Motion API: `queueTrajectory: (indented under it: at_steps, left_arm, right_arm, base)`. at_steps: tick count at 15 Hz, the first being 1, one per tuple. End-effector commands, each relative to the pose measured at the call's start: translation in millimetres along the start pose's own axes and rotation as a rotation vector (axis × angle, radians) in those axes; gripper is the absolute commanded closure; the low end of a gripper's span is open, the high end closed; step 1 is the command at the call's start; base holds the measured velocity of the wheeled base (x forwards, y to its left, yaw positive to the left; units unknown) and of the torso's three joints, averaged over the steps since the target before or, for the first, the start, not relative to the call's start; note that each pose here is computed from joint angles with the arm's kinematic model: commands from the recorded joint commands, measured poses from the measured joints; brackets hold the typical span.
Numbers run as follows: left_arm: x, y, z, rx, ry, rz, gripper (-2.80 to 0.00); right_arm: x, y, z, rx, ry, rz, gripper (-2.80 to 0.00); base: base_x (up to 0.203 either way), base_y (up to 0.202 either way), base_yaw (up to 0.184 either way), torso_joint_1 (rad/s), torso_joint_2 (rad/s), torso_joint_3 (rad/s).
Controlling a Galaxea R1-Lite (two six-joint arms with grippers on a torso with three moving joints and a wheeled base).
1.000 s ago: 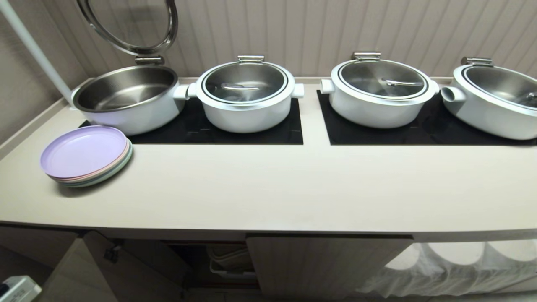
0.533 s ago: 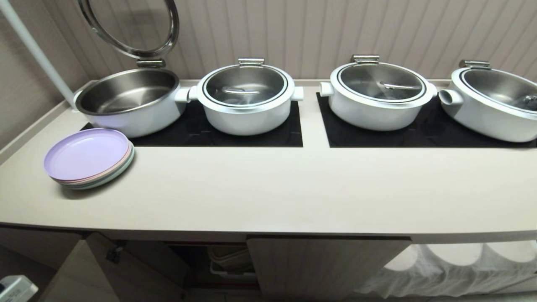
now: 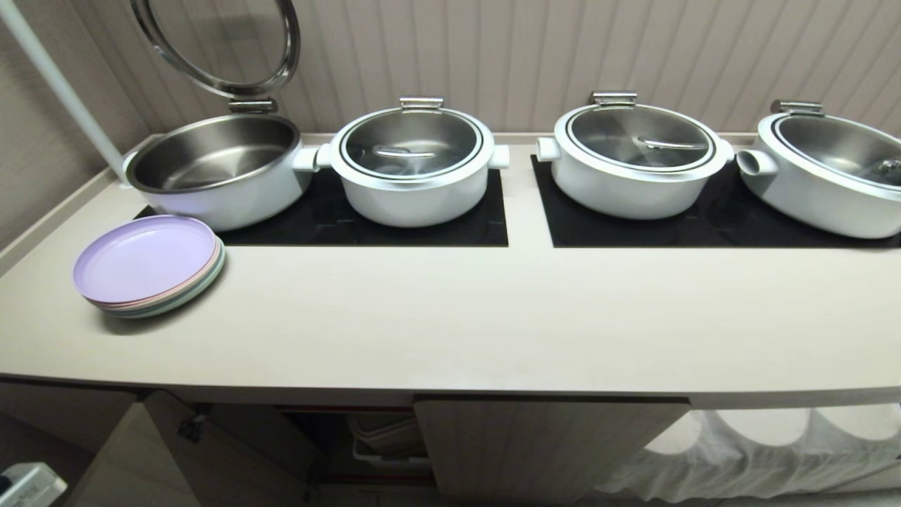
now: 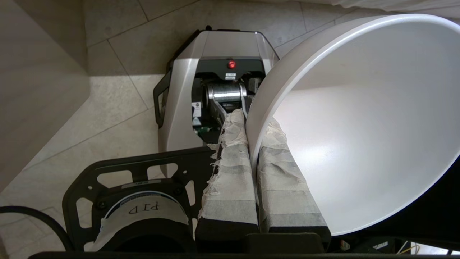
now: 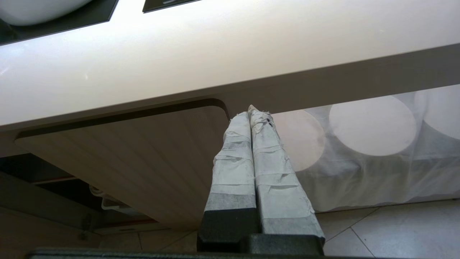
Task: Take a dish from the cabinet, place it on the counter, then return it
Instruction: Place it on the table
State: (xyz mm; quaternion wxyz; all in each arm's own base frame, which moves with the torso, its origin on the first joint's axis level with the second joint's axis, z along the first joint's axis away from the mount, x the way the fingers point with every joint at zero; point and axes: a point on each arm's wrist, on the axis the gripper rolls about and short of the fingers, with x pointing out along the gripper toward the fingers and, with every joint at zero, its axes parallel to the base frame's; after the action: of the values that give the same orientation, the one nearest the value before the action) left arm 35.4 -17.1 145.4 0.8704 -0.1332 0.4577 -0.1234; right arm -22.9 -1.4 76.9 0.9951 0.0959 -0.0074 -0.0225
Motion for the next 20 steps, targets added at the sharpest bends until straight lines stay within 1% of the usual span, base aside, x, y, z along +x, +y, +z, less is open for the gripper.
queueTrajectory:
  at_steps: [1, 8, 13, 15, 17, 20]
  left_arm:
    - [0, -1.5, 3, -0.003, 0.006, -0.002, 0.0]
    - [-4, -12.5, 25, -0.002, -0.005, -0.006, 0.0]
    - [6, -20.6, 45, -0.008, 0.038, 0.025, 0.0]
    - [13, -25.3, 59, -0.016, 0.059, 0.044, 0.0]
    - [24, -31.1, 77, -0.026, 0.073, 0.066, 0.0]
    - [44, -41.2, 108, -0.03, 0.041, 0.068, 0.0]
  right_arm:
    - [0, 0, 0, 0.001, 0.0, 0.0, 0.0]
    - [0, 0, 0, 0.001, 0.0, 0.0, 0.0]
    - [0, 0, 0, 0.001, 0.0, 0.0, 0.0]
    - [0, 0, 0, 0.001, 0.0, 0.0, 0.0]
    - [0, 0, 0, 0.001, 0.0, 0.0, 0.0]
    - [0, 0, 0, 0.001, 0.0, 0.0, 0.0]
  base:
    - [0.0, 0.0, 0.0, 0.0, 0.0, 0.0]
    - [0.0, 0.0, 0.0, 0.0, 0.0, 0.0]
    - [0.0, 0.0, 0.0, 0.0, 0.0, 0.0]
    - [0.0, 0.0, 0.0, 0.0, 0.0, 0.0]
    - [0.0, 0.0, 0.0, 0.0, 0.0, 0.0]
    - [0.0, 0.0, 0.0, 0.0, 0.0, 0.0]
